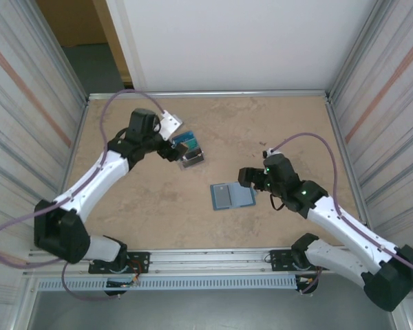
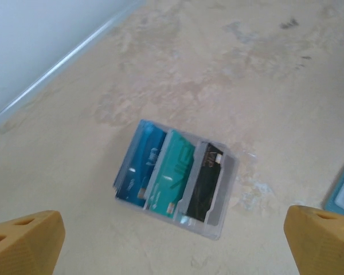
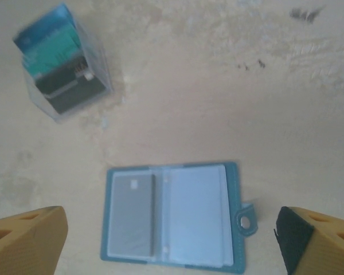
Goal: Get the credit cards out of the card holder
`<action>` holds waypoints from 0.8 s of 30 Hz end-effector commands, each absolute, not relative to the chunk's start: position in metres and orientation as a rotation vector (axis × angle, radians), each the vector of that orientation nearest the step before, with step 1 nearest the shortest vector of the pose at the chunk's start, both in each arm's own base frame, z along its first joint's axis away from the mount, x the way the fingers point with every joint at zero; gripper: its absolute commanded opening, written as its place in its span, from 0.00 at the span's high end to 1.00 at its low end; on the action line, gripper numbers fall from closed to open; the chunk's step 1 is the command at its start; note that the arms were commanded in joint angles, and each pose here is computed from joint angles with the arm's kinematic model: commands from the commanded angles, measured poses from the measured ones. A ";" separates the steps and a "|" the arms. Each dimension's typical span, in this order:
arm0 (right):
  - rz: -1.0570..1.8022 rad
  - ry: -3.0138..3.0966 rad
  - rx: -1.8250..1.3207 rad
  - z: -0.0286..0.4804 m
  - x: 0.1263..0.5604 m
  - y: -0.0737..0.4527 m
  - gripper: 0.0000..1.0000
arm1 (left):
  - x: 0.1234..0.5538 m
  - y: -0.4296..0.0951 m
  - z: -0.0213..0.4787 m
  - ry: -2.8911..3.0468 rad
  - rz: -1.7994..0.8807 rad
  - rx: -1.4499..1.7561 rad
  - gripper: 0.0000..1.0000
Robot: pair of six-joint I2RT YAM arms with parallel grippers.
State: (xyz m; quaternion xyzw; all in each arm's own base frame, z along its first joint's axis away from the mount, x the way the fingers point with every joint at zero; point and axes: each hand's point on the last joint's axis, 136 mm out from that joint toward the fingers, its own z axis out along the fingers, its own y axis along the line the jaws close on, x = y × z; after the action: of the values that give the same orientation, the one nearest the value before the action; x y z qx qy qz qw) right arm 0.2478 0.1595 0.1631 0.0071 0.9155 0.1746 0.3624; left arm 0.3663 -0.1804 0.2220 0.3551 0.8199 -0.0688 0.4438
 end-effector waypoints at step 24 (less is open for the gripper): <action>0.122 2.779 -0.389 0.046 0.222 0.269 0.57 | 0.296 -0.075 0.155 2.110 -0.199 -0.165 0.01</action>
State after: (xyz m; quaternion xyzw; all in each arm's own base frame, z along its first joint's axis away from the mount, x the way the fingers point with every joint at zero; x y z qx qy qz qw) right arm 0.2236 0.2662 0.0475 -0.1314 0.9731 0.0463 0.1836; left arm 0.2999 -0.0823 0.1586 -0.0353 0.8678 -0.0796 0.4892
